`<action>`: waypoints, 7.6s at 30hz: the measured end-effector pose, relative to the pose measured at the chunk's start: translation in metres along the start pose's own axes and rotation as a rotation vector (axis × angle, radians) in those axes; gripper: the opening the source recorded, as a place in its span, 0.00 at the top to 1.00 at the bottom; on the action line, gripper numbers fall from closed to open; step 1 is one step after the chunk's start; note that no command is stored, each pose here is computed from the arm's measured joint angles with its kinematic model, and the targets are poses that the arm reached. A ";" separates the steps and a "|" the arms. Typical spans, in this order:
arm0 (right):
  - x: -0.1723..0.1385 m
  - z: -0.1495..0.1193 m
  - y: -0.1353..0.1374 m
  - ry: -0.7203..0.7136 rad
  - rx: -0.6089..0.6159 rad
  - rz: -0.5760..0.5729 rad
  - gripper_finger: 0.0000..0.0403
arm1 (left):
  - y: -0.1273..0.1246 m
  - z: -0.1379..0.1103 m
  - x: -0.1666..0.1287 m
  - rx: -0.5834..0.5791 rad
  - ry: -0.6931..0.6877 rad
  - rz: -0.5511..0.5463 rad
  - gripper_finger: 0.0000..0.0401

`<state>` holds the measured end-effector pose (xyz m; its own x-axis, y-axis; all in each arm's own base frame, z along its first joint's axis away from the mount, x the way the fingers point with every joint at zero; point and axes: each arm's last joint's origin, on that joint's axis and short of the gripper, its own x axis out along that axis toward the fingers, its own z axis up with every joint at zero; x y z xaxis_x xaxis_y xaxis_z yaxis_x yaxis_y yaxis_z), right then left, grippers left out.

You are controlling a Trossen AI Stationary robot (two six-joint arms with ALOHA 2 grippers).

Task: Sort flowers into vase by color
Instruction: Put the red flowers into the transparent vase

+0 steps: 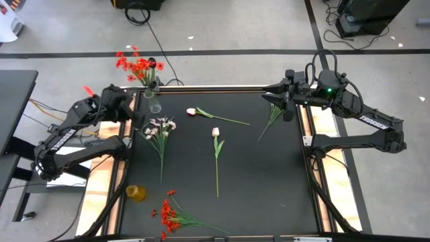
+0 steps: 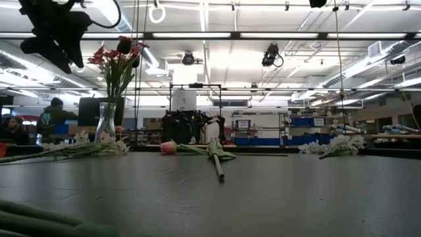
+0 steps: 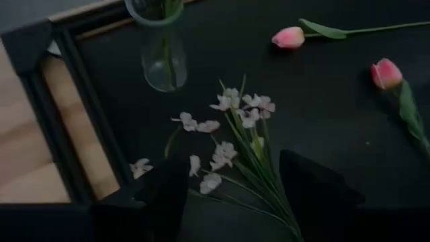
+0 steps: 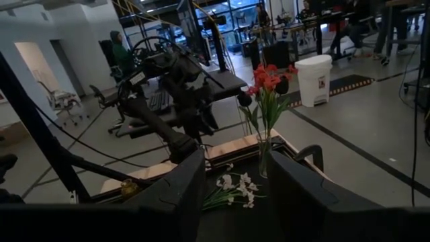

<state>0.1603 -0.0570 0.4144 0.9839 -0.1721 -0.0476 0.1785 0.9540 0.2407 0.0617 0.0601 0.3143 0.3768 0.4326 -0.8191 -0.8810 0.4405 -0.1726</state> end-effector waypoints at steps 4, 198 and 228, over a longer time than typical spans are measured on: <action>-0.001 0.000 0.001 0.011 0.034 0.030 0.58 | -0.002 0.002 0.003 -0.036 0.027 -0.016 0.42; 0.246 -0.067 0.256 0.094 0.007 -0.079 0.97 | -0.163 -0.082 -0.065 0.237 -0.859 -1.270 0.53; 0.222 -0.026 0.236 0.076 0.099 -0.135 0.64 | -0.103 -0.072 -0.062 0.330 -0.796 -0.944 0.98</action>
<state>0.4205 0.1359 0.4351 0.9487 -0.2738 -0.1583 0.3117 0.8942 0.3213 0.1087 -0.0688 0.3434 0.9822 0.1459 0.1184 -0.1098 0.9570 -0.2685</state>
